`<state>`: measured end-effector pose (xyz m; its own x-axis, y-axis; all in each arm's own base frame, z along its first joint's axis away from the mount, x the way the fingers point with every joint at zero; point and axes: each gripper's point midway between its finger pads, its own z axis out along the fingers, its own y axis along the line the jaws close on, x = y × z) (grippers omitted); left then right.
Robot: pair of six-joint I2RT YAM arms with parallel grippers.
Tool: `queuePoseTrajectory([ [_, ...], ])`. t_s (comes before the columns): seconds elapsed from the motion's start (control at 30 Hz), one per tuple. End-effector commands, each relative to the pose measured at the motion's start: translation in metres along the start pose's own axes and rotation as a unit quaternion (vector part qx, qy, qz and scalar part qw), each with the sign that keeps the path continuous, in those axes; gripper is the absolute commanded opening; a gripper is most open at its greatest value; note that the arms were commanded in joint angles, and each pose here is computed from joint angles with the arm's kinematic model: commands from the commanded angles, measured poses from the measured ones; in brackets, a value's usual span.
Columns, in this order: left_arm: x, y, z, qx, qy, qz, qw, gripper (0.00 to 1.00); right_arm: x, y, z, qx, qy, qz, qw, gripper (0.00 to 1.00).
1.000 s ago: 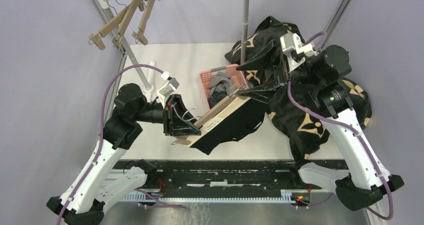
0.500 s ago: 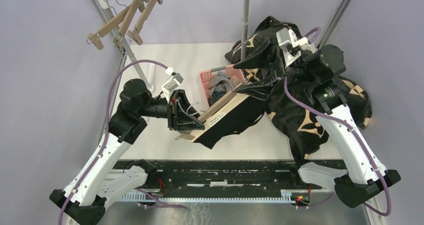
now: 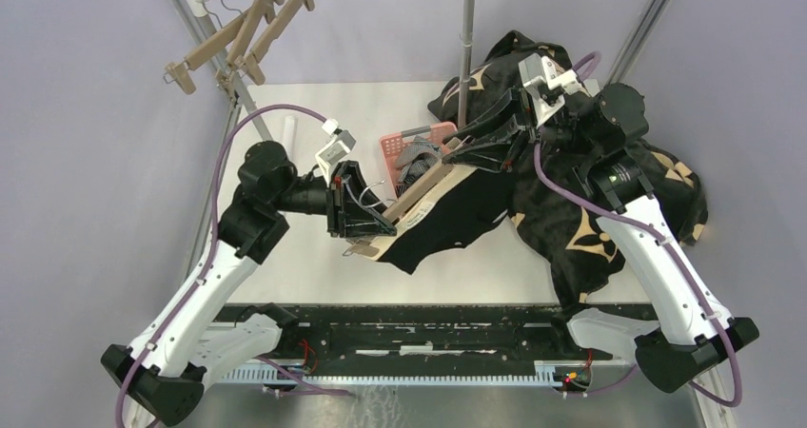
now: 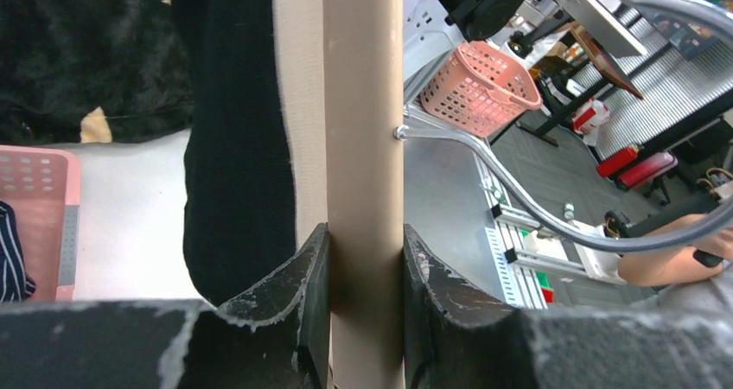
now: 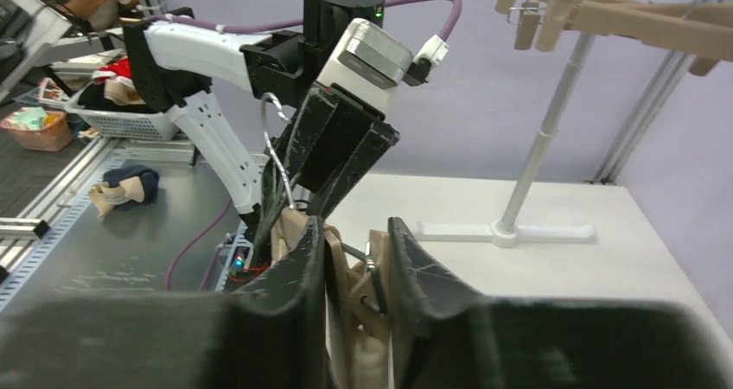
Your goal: Remove the underwear clipped to the hanger
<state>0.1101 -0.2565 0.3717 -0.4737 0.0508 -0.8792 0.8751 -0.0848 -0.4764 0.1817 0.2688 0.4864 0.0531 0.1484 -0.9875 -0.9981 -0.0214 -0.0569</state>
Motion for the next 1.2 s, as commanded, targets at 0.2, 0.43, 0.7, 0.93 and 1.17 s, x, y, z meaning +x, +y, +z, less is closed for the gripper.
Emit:
queuePoseTrajectory([
  [0.2,-0.020,0.010,0.008,0.006,-0.012,0.044,0.999,0.03,0.006,-0.016,-0.004,0.046,0.004,-0.023,0.999,0.04],
  [0.43,-0.023,0.024,0.008,-0.029,-0.013,0.052,0.998,0.03,0.009,-0.031,-0.019,0.135,0.003,-0.056,0.989,0.64],
  [0.7,-0.021,0.051,0.009,-0.075,-0.026,0.053,0.995,0.03,0.016,-0.063,-0.054,0.297,-0.033,-0.054,0.953,0.76],
  [0.93,-0.017,0.073,0.013,-0.094,-0.030,0.045,0.994,0.03,0.011,-0.076,-0.087,0.396,-0.121,-0.062,0.908,0.76],
  [1.17,-0.014,0.098,0.017,-0.117,-0.029,0.051,0.991,0.03,0.030,-0.086,-0.110,0.453,-0.159,-0.044,0.876,0.77],
])
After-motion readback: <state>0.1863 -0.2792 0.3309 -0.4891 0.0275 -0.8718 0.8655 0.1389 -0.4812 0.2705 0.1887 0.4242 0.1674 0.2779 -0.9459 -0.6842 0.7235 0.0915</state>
